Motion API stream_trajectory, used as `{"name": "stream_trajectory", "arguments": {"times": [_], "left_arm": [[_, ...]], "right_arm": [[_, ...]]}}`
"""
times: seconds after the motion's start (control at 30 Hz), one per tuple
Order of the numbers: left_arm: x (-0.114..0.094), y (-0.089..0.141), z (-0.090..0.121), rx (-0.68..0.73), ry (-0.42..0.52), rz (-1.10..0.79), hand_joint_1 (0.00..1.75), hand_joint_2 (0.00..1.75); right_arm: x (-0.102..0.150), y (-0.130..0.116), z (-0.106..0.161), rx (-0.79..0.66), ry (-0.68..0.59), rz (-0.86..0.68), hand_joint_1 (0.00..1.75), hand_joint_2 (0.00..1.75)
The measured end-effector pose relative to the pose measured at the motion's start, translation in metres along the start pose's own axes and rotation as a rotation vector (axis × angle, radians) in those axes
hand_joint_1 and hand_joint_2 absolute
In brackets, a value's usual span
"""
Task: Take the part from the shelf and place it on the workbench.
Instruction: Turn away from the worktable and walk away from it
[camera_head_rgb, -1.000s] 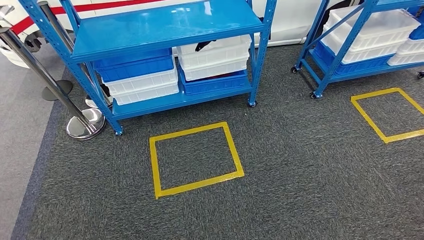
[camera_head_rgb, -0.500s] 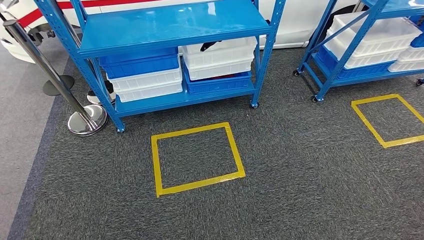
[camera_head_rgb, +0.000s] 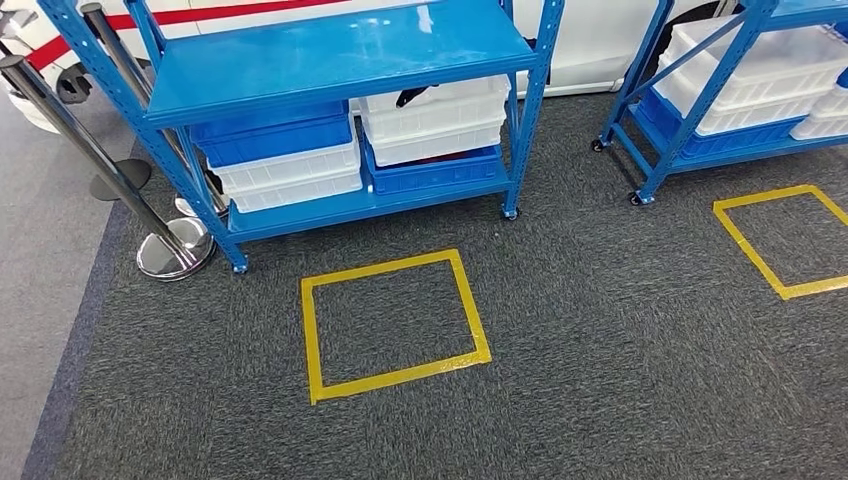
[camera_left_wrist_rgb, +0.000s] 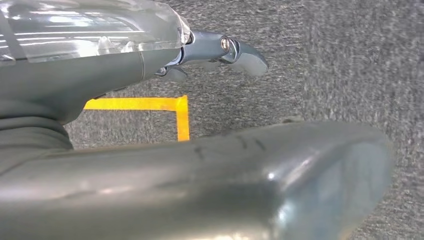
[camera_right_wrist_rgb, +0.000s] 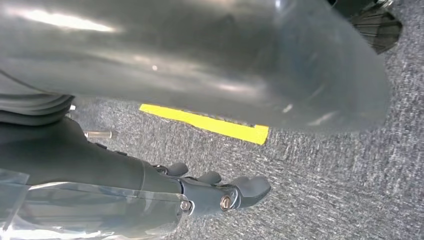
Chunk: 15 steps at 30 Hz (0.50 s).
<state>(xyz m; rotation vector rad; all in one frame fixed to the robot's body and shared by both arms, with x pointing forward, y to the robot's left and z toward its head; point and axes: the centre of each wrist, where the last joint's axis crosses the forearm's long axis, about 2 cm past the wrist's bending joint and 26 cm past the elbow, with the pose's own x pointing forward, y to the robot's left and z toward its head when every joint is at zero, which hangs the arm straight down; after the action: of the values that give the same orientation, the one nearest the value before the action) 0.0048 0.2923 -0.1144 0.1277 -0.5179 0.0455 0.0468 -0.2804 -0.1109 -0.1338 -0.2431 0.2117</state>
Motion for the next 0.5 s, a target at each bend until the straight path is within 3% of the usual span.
{"name": "stream_trajectory", "arguments": {"times": [0.33, 0.5], "left_arm": [[-0.001, 0.000, 0.000, 0.005, 0.024, -0.012, 0.00, 0.00], [0.015, -0.004, -0.007, 0.060, 0.174, -0.018, 0.00, 0.00]], "right_arm": [[0.001, 0.001, 0.000, 0.002, -0.002, -0.008, 0.00, 0.00], [-0.003, -0.003, 0.000, 0.003, -0.012, 0.000, 0.00, 0.00]]}}
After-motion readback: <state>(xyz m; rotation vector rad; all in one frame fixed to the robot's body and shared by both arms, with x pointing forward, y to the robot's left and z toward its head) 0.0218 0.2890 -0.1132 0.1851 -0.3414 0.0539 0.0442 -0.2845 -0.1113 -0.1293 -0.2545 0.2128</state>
